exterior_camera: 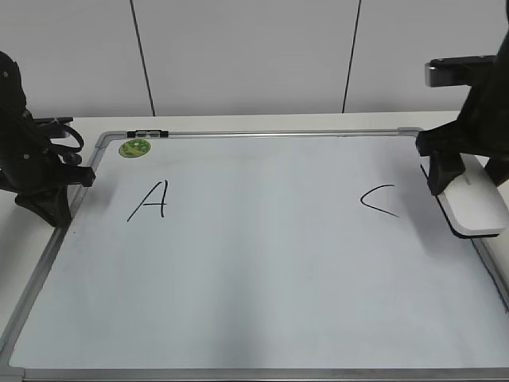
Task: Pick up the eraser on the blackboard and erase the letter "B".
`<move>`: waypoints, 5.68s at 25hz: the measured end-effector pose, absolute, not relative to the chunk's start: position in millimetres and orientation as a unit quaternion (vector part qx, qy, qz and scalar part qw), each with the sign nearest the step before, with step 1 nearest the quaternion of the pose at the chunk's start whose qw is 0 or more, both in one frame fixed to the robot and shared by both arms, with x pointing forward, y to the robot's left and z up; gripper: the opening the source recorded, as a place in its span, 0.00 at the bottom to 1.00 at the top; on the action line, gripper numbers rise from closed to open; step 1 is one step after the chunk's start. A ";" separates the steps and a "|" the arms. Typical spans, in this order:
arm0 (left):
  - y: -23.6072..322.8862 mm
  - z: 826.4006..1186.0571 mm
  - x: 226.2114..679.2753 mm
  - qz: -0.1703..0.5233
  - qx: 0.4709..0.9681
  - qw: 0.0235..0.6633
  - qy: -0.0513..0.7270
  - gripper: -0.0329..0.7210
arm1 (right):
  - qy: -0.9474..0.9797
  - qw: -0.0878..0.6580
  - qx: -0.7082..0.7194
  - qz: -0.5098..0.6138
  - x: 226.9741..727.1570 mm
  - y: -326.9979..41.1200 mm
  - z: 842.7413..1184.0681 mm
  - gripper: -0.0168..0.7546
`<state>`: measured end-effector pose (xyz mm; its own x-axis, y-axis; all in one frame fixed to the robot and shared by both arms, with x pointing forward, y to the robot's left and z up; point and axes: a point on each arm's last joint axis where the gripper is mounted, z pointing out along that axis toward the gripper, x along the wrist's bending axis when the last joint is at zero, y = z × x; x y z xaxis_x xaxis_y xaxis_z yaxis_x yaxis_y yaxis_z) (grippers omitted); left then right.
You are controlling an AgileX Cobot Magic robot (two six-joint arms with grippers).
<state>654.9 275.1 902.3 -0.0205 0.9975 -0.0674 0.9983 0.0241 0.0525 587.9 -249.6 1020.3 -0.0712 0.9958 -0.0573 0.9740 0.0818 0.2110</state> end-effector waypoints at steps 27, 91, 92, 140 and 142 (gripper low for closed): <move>275.1 902.3 654.9 -0.005 0.699 0.042 0.714 0.07 | 0.727 0.018 0.685 0.049 609.1 -285.8 959.9 0.71; 281.5 994.9 615.6 0.016 0.711 0.029 0.702 0.70 | 0.733 0.012 0.679 0.045 605.1 -269.4 1003.9 0.74; 281.8 999.4 609.5 0.022 0.711 0.034 0.702 0.70 | 0.736 0.019 0.674 0.050 597.2 -266.5 1006.6 0.74; 304.9 1052.5 276.8 0.266 0.649 0.254 0.666 0.67 | 0.766 0.178 0.589 0.187 311.4 -285.3 1034.4 0.74; 304.6 1051.6 277.4 0.266 0.649 0.255 0.666 0.67 | 0.766 0.177 0.590 0.184 311.1 -285.5 1033.6 0.74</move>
